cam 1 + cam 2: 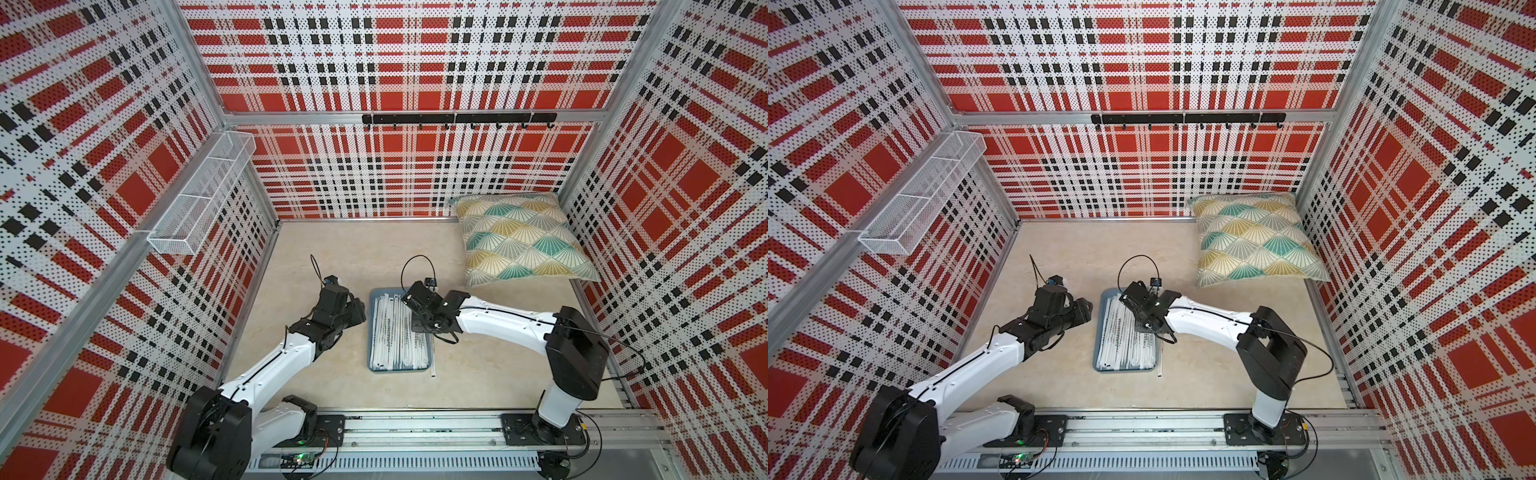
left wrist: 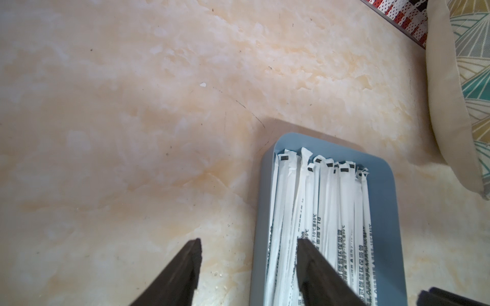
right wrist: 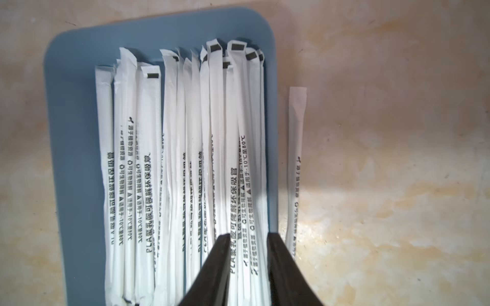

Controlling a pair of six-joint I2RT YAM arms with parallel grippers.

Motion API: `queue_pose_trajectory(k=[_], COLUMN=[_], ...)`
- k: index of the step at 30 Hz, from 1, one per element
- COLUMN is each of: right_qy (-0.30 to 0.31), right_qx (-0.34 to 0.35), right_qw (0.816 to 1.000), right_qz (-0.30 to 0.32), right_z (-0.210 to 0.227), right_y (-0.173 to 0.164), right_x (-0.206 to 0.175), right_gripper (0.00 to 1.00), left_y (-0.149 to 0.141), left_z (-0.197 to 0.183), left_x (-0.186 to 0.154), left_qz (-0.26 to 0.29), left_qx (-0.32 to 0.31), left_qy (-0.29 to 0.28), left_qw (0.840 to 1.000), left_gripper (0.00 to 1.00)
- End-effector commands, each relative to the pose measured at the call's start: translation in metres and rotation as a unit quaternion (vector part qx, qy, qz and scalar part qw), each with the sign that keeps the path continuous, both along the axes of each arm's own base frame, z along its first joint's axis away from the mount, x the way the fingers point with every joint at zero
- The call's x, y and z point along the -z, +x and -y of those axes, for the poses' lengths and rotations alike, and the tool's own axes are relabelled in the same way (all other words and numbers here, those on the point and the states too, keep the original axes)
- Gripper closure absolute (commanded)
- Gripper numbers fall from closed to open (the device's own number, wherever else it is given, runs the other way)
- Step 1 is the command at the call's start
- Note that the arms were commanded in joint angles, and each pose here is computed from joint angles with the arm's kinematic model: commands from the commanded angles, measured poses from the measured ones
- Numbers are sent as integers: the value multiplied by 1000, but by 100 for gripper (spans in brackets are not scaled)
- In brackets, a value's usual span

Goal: Put the straws into the storage box
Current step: Place the straw in the storage box, then pick up the straw from the center of the board.

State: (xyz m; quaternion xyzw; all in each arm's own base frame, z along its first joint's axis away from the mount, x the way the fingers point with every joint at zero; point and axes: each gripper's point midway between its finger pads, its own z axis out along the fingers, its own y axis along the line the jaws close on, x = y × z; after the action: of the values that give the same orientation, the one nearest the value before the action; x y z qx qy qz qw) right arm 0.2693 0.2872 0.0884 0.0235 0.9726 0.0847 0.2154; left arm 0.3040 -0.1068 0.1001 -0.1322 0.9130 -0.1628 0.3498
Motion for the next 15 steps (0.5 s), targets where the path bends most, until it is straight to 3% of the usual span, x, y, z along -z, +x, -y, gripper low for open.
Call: queue_pose_trajectory(k=[1,11,15], right_qy=[-24,-30,-38], right_qx=[16,0,3], right_qw=[999,999,998], right_qz=[-27,-34,-52], right_z=[29,9,14], right_y=[-6,14,8], right_x=[23,58,74], right_gripper=[68,62,68], left_y=[1,0,-1], left_z=[3,27,24], left_x=[-2,4,3], left_qz=[2,-10,-6], left_qx=[6,37,31], left_qy=[-5,5,5], left_qw=[1000,999,999], left_gripper=[36,35,35])
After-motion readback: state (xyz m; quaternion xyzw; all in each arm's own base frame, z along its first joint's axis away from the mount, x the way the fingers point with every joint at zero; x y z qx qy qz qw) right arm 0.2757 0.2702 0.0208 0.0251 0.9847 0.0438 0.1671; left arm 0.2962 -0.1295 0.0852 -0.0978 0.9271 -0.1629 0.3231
